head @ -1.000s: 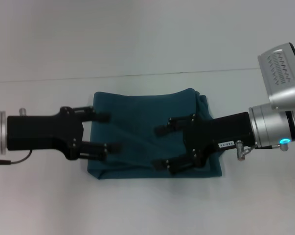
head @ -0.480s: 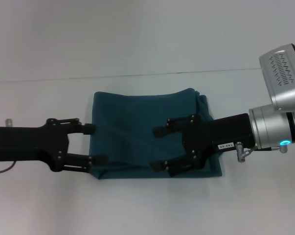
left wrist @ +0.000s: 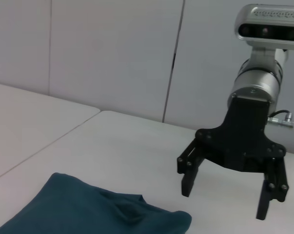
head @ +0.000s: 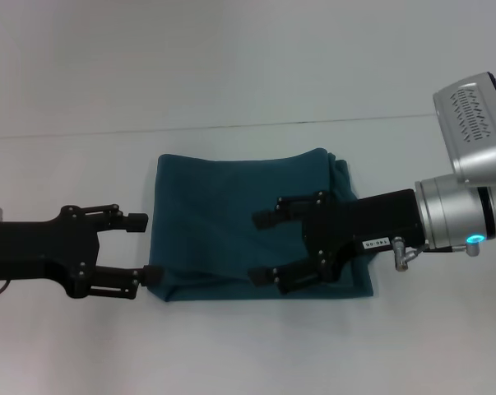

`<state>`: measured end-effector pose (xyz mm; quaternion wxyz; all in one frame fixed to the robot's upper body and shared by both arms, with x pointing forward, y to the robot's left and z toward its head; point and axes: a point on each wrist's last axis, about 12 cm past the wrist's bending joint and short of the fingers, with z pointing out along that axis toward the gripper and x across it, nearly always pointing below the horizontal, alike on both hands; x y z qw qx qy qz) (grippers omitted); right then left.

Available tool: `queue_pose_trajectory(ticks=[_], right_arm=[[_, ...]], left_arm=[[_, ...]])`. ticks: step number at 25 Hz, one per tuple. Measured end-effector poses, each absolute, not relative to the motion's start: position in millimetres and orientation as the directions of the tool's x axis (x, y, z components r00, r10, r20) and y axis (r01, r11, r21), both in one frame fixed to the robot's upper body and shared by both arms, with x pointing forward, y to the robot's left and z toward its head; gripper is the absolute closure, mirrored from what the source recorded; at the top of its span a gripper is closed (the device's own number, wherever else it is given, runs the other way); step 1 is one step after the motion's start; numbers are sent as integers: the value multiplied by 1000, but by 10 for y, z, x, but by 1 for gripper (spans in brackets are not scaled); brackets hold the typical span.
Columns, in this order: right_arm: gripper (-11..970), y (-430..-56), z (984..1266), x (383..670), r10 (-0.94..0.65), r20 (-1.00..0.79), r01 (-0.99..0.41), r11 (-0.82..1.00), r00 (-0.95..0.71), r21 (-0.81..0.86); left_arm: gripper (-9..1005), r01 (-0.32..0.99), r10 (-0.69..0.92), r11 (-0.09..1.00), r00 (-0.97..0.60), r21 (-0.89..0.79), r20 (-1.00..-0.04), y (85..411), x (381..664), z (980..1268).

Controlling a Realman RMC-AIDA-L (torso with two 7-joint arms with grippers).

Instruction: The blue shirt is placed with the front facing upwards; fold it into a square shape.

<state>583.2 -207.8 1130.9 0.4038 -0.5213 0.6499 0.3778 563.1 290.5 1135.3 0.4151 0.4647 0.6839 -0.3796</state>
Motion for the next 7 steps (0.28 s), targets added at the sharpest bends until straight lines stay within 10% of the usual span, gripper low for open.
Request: queue_pose_trajectory(ticks=[7], right_arm=[[70, -2086, 11311, 5845, -371, -920, -981, 180, -129, 64]], left_arm=[[112, 954, 321, 268, -217, -131, -922, 2896, 5622, 11362]])
